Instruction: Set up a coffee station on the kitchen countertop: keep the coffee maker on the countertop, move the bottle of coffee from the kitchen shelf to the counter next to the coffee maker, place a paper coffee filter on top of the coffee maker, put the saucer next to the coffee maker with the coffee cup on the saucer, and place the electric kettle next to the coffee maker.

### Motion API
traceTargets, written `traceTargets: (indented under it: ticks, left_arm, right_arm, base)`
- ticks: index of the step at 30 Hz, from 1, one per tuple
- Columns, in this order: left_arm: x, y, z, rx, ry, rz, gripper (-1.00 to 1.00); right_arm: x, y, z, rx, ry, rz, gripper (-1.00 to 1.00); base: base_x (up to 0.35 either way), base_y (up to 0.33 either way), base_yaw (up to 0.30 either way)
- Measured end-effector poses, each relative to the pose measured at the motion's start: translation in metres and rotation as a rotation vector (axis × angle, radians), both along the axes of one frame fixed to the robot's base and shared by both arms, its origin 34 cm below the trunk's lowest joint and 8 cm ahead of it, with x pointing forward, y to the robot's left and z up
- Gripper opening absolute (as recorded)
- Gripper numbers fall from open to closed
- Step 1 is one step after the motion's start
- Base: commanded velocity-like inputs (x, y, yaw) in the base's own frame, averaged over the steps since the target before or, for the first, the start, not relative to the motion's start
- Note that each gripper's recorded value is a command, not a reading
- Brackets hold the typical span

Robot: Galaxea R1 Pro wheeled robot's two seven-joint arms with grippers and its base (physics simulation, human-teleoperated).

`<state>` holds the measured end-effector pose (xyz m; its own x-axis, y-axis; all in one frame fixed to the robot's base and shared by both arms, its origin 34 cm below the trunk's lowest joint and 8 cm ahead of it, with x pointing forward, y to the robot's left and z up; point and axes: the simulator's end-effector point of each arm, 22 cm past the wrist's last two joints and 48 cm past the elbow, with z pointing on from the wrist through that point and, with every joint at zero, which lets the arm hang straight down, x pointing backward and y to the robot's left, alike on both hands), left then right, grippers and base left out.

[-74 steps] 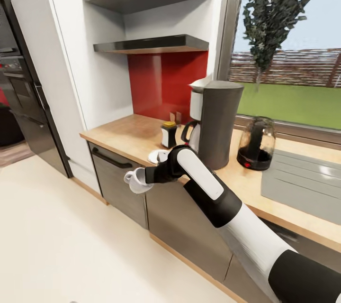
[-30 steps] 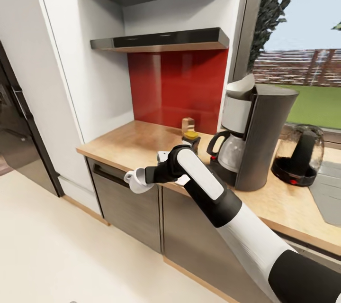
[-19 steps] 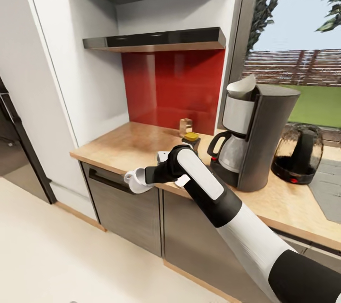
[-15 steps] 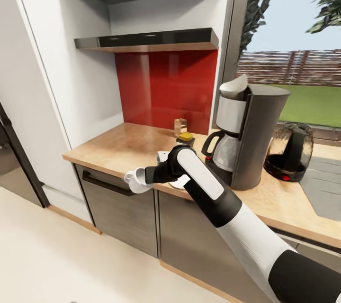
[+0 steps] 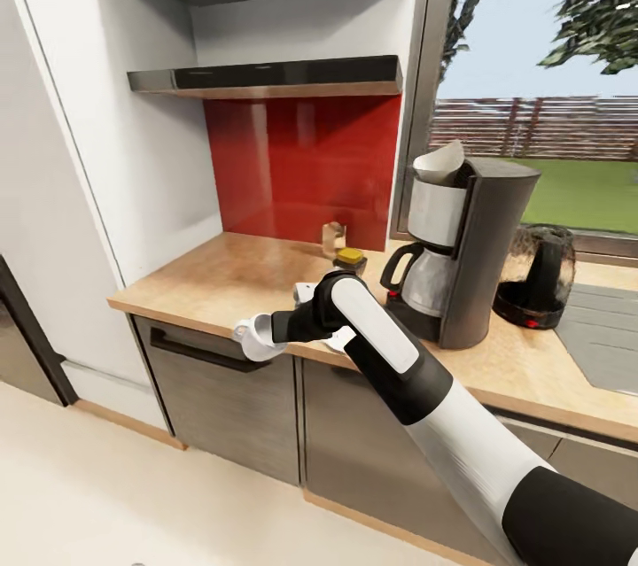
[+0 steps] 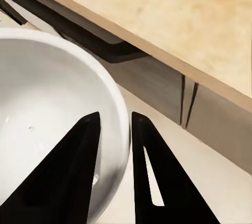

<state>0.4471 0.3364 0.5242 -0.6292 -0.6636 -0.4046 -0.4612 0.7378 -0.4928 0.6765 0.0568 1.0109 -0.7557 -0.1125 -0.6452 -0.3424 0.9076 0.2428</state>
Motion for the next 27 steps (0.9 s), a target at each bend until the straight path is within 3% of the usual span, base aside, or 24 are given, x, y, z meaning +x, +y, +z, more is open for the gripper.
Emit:
traceTargets:
  ticks: [13,27]
  left_arm:
    - [-0.0001,-0.0001,-0.0001,0.0,0.0,0.0,1.0]
    - [0.0,0.0,0.0,0.0,0.0,0.0,1.0]
  right_arm:
    - [0.0002,-0.0002,0.0,-0.001,-0.001,-0.001,-1.0]
    - [0.0001,-0.0002,0.0002,0.001,0.0,-0.001,-1.0]
  base:
    - [0.0,0.092,-0.207]
    - [0.0,0.267,-0.021]
